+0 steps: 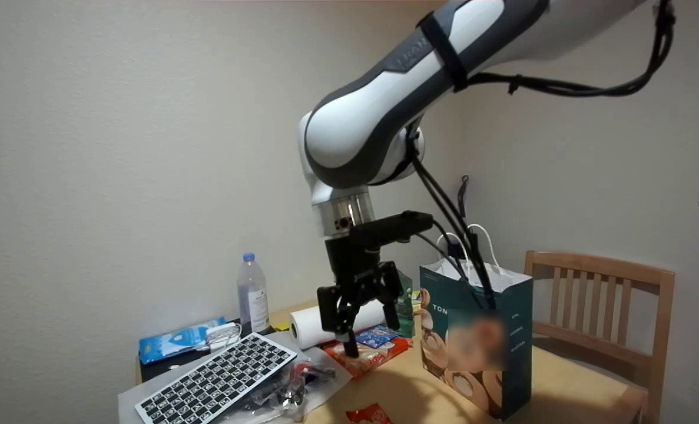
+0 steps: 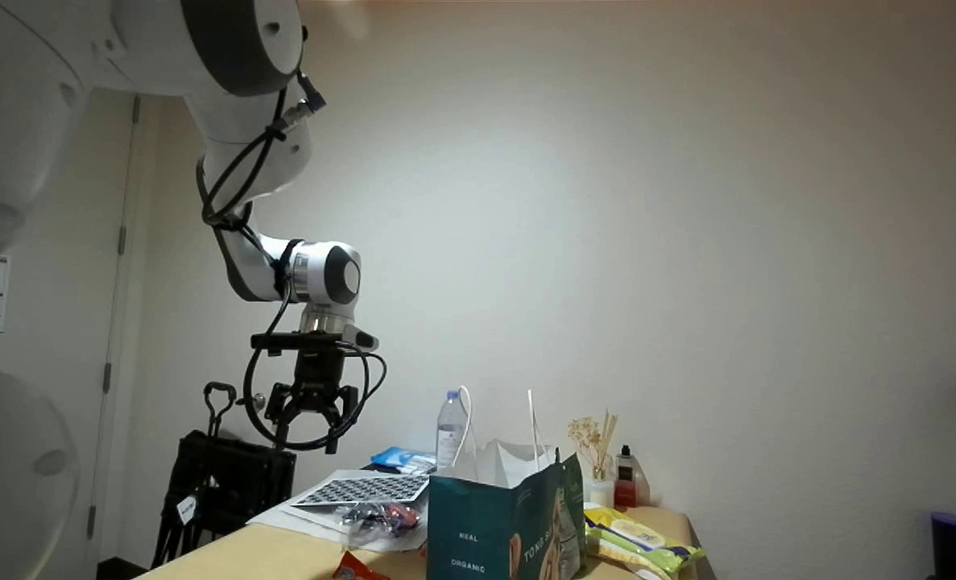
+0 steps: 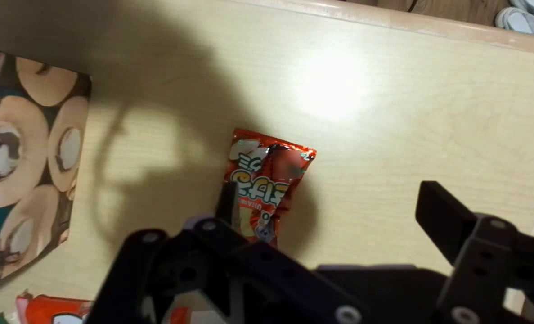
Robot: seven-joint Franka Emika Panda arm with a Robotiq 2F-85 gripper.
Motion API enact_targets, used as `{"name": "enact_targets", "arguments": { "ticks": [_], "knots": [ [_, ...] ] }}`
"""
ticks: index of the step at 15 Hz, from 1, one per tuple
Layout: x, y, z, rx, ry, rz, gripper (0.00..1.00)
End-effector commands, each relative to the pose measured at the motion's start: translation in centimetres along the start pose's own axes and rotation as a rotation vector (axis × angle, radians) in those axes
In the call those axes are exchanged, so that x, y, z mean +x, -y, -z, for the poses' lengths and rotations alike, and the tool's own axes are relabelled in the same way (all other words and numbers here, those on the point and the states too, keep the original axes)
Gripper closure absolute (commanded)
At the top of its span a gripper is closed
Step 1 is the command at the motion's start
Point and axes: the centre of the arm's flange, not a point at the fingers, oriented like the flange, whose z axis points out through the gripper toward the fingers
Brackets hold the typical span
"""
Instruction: Put the orange sachet in the bag
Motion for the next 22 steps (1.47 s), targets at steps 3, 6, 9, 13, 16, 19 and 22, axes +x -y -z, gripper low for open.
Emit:
{"name": "enact_targets", "arguments": {
  "ticks": [3,6,9,13,16,19,22],
  "knots": [
    [0.8,0.5,-0.9,0.0,0.014,0.006,0.0],
    [1.6,-0.9,-1.8,0.017,-0.016,-0.166,0.0],
    [1.4,-2.6,-4.1,0.001,-0.055,-0.323,0.0],
    [-0.1,-4.2,-5.4,0.07,-0.102,-0.392,0.0],
    [1.8,-3.7,-5.9,0.042,-0.081,-0.381,0.0],
    [2.4,-3.3,-6.5,0.077,-0.066,-0.335,0.0],
    [5.4,-2.6,-9.6,0.098,-0.003,-0.293,0.0]
  ]
}}
